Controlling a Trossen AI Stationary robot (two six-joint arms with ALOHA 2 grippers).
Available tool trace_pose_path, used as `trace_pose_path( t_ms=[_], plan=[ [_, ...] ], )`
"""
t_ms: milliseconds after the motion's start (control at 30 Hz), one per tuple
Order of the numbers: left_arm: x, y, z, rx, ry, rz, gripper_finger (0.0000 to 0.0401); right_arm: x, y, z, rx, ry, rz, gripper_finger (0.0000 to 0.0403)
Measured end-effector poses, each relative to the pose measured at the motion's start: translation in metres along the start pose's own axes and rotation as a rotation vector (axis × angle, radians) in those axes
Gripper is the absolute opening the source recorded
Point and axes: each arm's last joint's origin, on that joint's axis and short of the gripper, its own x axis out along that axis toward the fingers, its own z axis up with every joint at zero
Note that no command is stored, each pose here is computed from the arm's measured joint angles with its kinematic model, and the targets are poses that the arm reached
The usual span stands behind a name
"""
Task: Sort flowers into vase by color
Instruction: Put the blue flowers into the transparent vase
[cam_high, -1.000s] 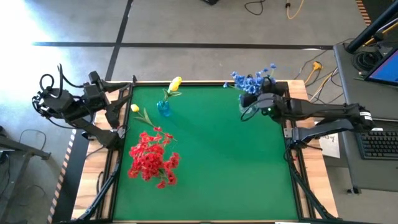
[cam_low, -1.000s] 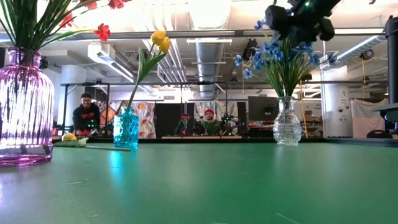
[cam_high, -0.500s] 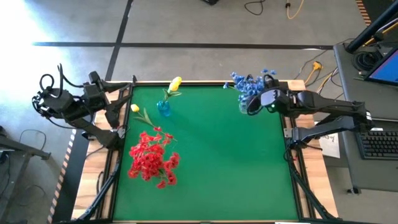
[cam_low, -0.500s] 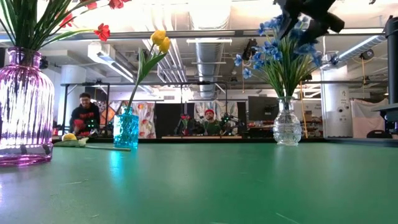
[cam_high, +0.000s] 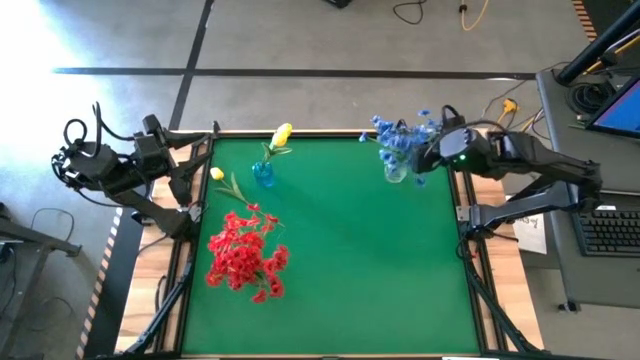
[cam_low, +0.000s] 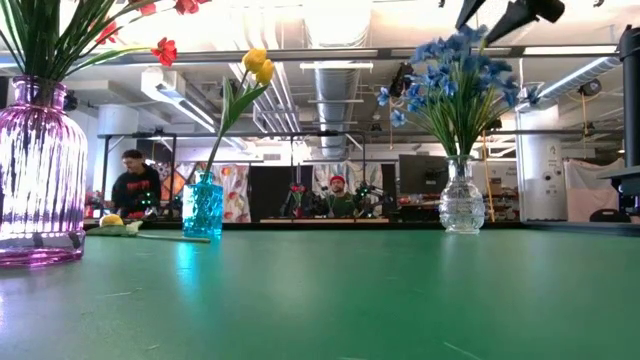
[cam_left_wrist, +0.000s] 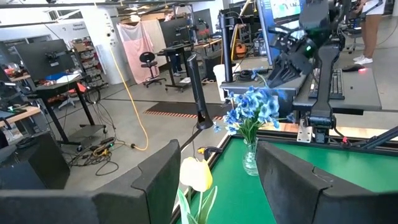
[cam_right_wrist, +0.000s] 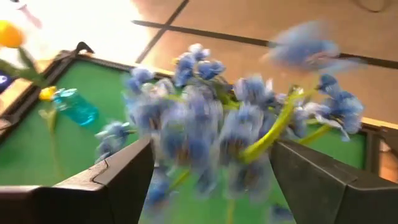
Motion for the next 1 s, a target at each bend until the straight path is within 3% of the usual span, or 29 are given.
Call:
trace_pose_path(
  t_ms=[200, 400, 567, 700, 1000],
  plan=[
    [0.0, 0.0, 0.0, 0.001, 0.0, 0.0, 0.0194, -0.014, 0.001, 0.012, -0.006, -0.008, 0.072, 0.029],
    [0.0, 0.0, 0.0, 0.005, 0.0, 0.0, 0.0194, -0.004, 0.011, 0.016, -0.076, -0.114, 0.039, 0.028],
    [0.0, 0.0, 0.0, 0.005, 0.0, 0.0, 0.0194, 0.014, 0.022, 0.009, -0.162, -0.096, -0.025, 0.027],
    [0.001, -0.001, 0.0, -0.038, 0.001, 0.0, 0.0194, 0.013, 0.023, 0.012, -0.218, -0.076, -0.039, 0.0267],
    [0.006, -0.009, 0.002, -0.076, 0.007, 0.001, 0.0194, -0.019, 0.013, 0.032, -0.229, -0.07, -0.024, 0.0305]
  ],
)
